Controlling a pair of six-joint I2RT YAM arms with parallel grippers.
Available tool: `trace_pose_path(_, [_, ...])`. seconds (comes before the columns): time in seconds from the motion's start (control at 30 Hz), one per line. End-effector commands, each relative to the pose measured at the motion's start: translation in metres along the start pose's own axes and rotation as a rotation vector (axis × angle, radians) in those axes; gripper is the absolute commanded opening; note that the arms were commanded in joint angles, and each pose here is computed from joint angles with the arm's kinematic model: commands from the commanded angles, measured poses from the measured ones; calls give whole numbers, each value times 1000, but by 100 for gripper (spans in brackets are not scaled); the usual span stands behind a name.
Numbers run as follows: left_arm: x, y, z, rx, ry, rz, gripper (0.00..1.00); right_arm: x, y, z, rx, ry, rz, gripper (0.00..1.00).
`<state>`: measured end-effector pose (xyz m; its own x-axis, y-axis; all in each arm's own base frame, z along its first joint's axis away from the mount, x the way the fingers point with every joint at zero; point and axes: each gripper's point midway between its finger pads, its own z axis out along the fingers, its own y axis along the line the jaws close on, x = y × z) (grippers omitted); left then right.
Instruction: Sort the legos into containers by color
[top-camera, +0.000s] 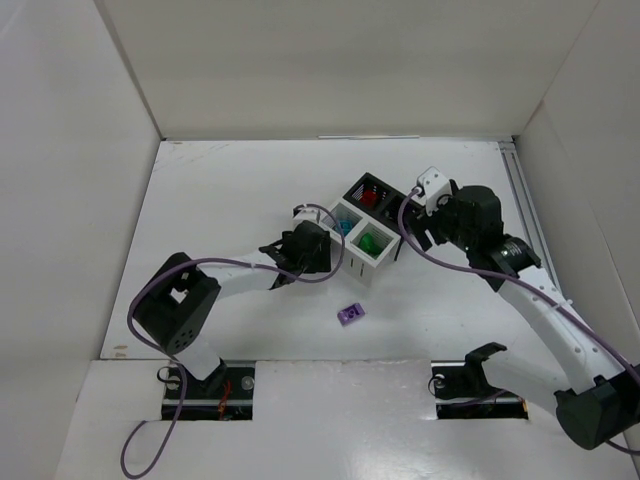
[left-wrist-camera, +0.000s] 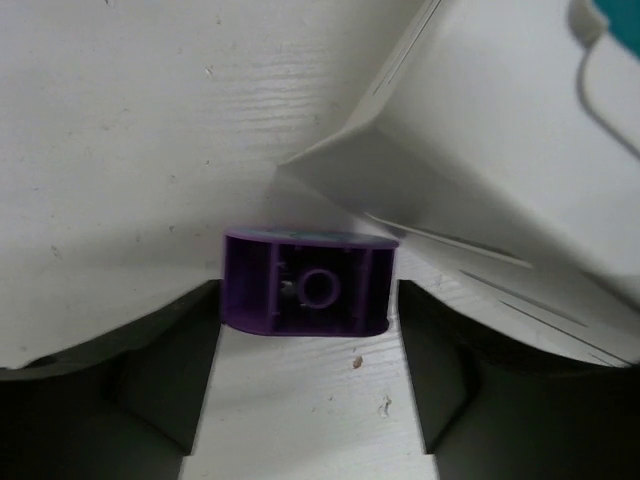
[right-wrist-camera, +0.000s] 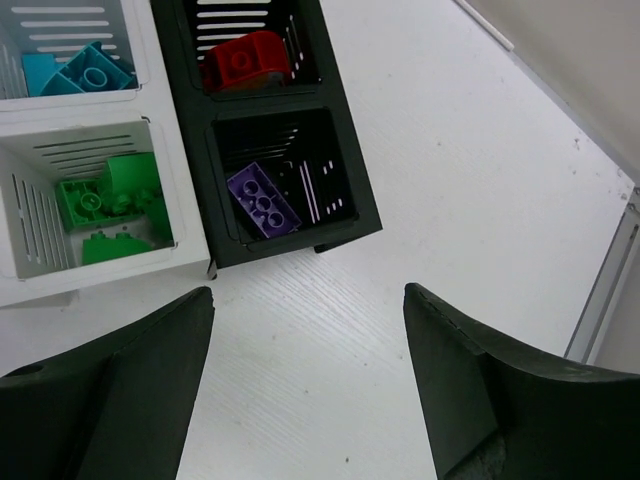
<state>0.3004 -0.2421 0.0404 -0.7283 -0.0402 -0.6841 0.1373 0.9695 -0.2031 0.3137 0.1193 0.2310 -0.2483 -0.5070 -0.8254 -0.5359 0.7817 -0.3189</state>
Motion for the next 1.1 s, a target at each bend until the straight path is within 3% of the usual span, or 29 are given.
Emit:
trace_pose_path(0.0, [-9, 1, 4, -12, -24, 12, 61, -4, -10, -13, 50, -24, -1, 82])
trace_pose_path(0.17, [-7, 4, -1, -26, -20, -23, 38, -1, -13, -21, 68, -22, 3, 82])
trace_pose_path(0.43, [-2, -2, -64, -7, -62, -76, 35, 11, -8, -27, 63, -10, 3, 82])
trace_pose_path(0.53, [-32, -30, -116, 102, -157, -87, 37, 22, -14, -35, 110, 15, 8, 82])
trace_pose_path(0.63, [-58, -53, -138, 209, -213, -79, 37, 39, -20, -43, 160, 69, 75, 84])
trace_pose_path(0.77, [-120, -102, -167, 354, -337, -37, 37, 66, -25, -58, 248, 130, 161, 96])
trace_pose_path(0.87, [-138, -130, -146, 347, -334, 46, 37, 71, -27, -69, 284, 120, 180, 100])
trace_pose_path(0.9, [-163, -148, -156, 381, -373, 44, 37, 71, -32, -77, 309, 109, 186, 100])
trace_pose_path(0.93, [-158, -157, -131, 367, -324, 74, 37, 73, -33, -80, 327, 112, 200, 100])
trace_pose_path(1.0, [-182, -177, -129, 399, -338, 87, 35, 74, -35, -88, 345, 118, 208, 100])
trace_pose_path(1.07, [-177, -190, -101, 401, -291, 114, 35, 72, -37, -93, 357, 112, 209, 100])
